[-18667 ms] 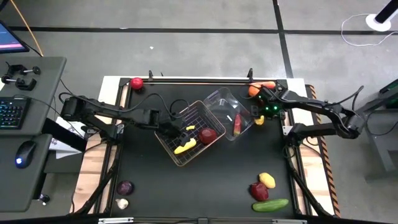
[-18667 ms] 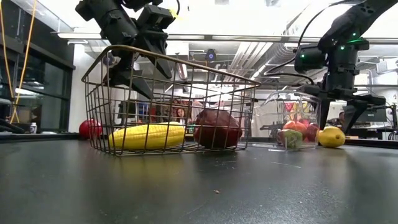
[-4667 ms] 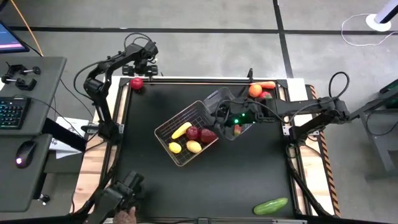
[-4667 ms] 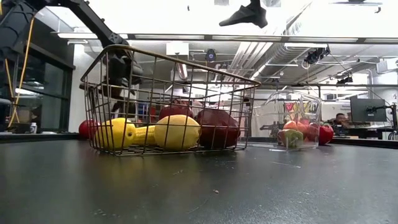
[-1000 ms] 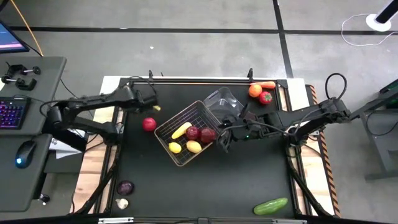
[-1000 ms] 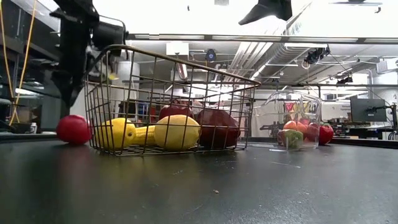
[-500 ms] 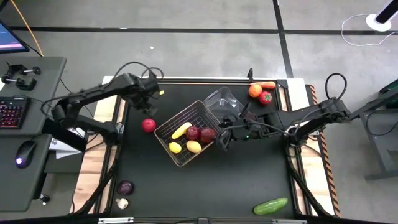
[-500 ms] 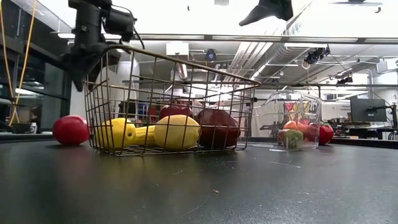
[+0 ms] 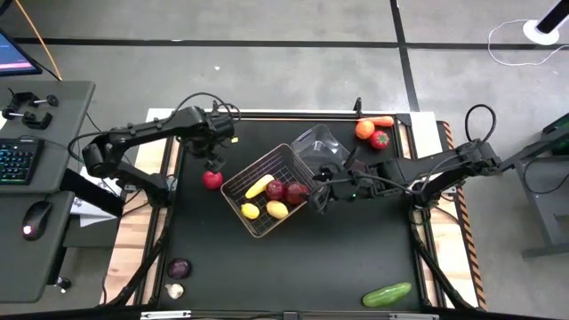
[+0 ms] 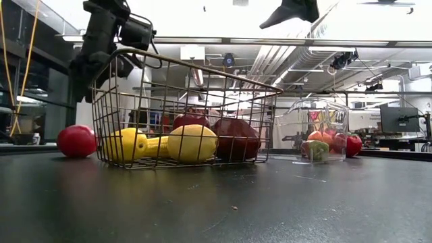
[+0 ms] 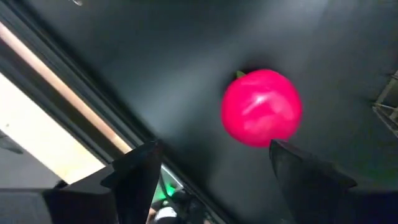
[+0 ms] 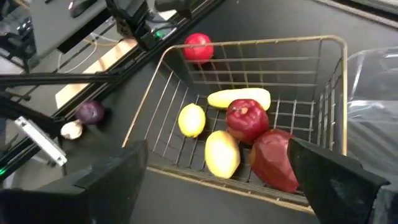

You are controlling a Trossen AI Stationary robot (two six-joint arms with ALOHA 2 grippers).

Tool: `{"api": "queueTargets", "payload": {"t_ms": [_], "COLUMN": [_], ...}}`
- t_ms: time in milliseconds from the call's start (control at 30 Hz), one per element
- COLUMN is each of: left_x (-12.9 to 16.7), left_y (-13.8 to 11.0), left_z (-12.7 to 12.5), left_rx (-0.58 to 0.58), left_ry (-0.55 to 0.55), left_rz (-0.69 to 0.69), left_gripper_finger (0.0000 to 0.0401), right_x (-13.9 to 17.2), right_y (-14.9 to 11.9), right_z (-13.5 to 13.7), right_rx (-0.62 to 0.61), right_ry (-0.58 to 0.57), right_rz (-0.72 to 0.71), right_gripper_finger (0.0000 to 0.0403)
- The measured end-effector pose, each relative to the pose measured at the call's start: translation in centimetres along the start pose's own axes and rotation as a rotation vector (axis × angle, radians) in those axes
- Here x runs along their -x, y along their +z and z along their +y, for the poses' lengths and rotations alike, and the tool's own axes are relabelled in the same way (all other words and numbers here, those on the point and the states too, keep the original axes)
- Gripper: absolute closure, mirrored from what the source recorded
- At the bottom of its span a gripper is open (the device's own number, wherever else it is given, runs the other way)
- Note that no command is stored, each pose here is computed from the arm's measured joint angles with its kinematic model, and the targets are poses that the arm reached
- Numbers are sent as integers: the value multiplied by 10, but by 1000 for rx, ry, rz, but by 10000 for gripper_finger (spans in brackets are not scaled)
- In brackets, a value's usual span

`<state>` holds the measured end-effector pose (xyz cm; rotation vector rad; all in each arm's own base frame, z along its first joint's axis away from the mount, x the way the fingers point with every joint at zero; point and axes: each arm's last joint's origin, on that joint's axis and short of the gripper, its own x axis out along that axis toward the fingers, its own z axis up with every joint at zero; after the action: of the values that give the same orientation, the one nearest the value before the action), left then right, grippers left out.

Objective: Sort produce into baskets
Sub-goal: Put the left tomato into the gold wire basket

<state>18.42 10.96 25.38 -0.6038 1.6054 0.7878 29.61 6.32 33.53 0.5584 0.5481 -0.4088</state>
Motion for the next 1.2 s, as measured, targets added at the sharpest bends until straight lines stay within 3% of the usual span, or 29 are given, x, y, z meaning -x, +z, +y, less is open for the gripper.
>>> {"api": "queueTargets", "payload": {"t_ms": [167, 333, 667, 867, 1067, 1200], "left_x": [0, 0, -10, -9, -6, -17], "left_y": [0, 2, 8, 5, 2, 6], "left_z": [-1, -3, -8, -9, -11, -14], "left_rx": [-60, -110, -103, 0, -1, 11], "left_ry": [54, 2, -3, 2, 24, -64], "left_rz": [-22, -31, 51, 70, 28, 17], "left_gripper_finger": [114, 102, 7, 10, 11, 11], "right_x": [0, 0, 0, 0, 0, 0], "right_y": [1, 1, 0, -1, -1, -1], "right_z": [-1, -1, -1, -2, -2, -2], "right_rx": [0, 2, 10, 16, 17, 11], "right_ry": [-10, -11, -16, -18, -18, -17], "right_rz": [-10, -10, -5, 4, 4, 4], "right_gripper_finger": [26, 26, 26, 26, 26, 26]}}
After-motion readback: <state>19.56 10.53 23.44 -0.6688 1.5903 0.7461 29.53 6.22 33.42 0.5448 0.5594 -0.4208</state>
